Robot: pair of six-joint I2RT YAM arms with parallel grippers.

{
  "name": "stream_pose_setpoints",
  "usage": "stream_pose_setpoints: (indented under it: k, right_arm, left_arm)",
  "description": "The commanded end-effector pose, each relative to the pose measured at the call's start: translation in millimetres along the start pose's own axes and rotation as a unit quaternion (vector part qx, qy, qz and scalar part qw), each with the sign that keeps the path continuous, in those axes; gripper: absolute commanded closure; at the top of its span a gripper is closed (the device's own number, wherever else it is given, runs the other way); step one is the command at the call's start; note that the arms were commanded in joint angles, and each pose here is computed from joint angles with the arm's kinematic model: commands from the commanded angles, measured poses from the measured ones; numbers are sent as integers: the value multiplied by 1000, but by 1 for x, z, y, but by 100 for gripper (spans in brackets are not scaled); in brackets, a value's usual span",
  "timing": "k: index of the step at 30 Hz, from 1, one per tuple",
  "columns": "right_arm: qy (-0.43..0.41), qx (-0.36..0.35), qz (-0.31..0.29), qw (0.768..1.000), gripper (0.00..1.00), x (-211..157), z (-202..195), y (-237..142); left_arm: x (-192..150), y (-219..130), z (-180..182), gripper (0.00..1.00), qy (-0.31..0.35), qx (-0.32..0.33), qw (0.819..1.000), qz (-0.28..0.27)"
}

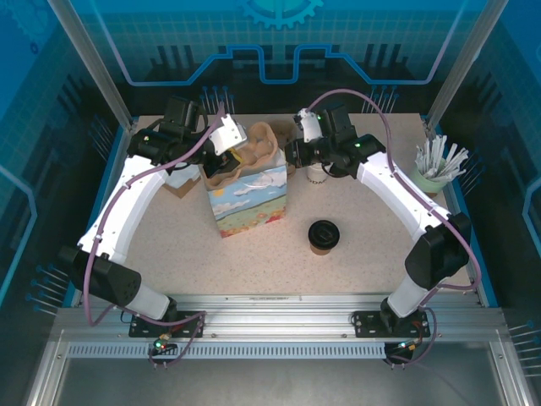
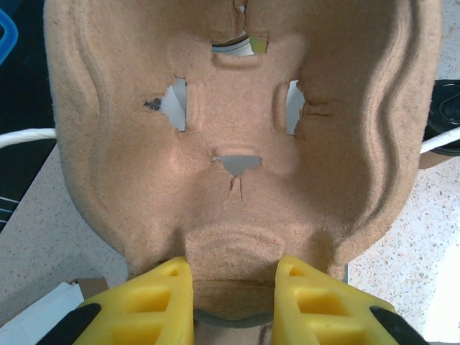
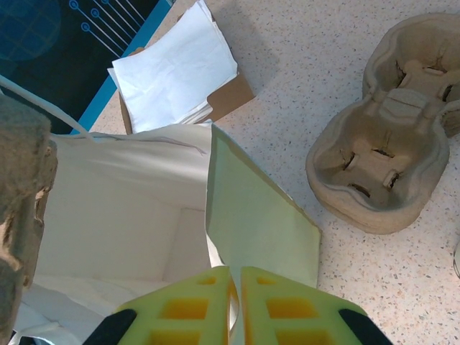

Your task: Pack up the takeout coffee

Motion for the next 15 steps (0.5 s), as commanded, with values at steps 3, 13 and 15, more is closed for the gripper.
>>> stream_pose_setpoints:
  k: [3, 13, 15]
  right_arm:
    - [-6, 22, -11, 1000, 84, 1, 11, -14]
    - [-1, 49, -7, 999, 66, 4, 16, -13]
    - [1, 56, -5, 998, 63, 3, 16, -11]
  left_arm:
    - [2, -4, 5, 76, -9, 7, 1000, 4]
    - [1, -3, 4, 76, -9, 6, 1000, 1]
    - [1, -3, 4, 76, -9, 5, 1000, 0]
Point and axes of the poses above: each hand's point on the last joint's axis, 136 mm out from that joint toward the fingers, its own y axis out along the fingers, its own z axis along the line the jaws close on, x = y × z, the point moved 10 cm from there along -y, back along the fingers, and after that the axes turned 4 degrees about y, right-handed, at the moved point
